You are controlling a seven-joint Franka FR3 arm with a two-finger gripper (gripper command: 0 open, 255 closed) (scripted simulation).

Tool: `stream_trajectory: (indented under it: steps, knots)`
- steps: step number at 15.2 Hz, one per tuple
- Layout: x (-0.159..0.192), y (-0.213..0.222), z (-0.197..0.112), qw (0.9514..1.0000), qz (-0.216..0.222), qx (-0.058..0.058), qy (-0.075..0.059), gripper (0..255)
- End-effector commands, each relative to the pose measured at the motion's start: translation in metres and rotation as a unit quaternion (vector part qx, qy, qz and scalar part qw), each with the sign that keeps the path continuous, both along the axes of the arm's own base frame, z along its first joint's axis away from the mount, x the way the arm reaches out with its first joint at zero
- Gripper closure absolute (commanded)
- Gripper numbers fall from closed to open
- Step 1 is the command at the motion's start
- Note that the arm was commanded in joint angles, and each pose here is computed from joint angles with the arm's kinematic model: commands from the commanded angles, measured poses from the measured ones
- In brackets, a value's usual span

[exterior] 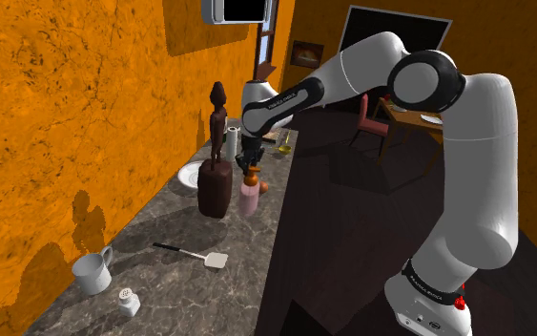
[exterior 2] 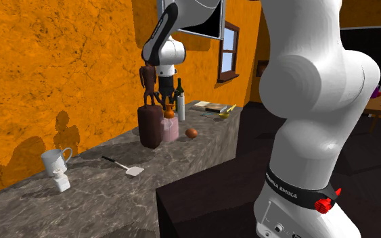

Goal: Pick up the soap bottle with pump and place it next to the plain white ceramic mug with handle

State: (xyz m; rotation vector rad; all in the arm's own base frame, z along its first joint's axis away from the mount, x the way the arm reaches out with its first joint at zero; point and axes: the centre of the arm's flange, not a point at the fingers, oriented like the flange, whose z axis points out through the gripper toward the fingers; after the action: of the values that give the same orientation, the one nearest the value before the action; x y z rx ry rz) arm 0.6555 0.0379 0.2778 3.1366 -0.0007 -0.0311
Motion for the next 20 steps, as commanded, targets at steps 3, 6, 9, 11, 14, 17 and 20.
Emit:
stream_trajectory:
  steps: [3, 6, 9, 11, 14, 17, 20]
  knots:
    - [0.0, 0.0, 0.022, 1.0, 0.0, 0.0, 0.0, 255]
    - [0.0, 0.0, 0.037, 1.0, 0.0, 0.0, 0.0, 255]
    - [0.0, 0.0, 0.053, 1.0, 0.0, 0.0, 0.0, 255]
    - [0.0, 0.0, 0.064, 1.0, 0.0, 0.0, 0.0, 255]
    - [0.0, 0.0, 0.08, 1.0, 0.0, 0.0, 0.0, 255]
    - [0.0, 0.0, 0.096, 1.0, 0.0, 0.0, 0.0, 255]
    - [0.0, 0.0, 0.111, 1.0, 0.0, 0.0, 0.0, 255]
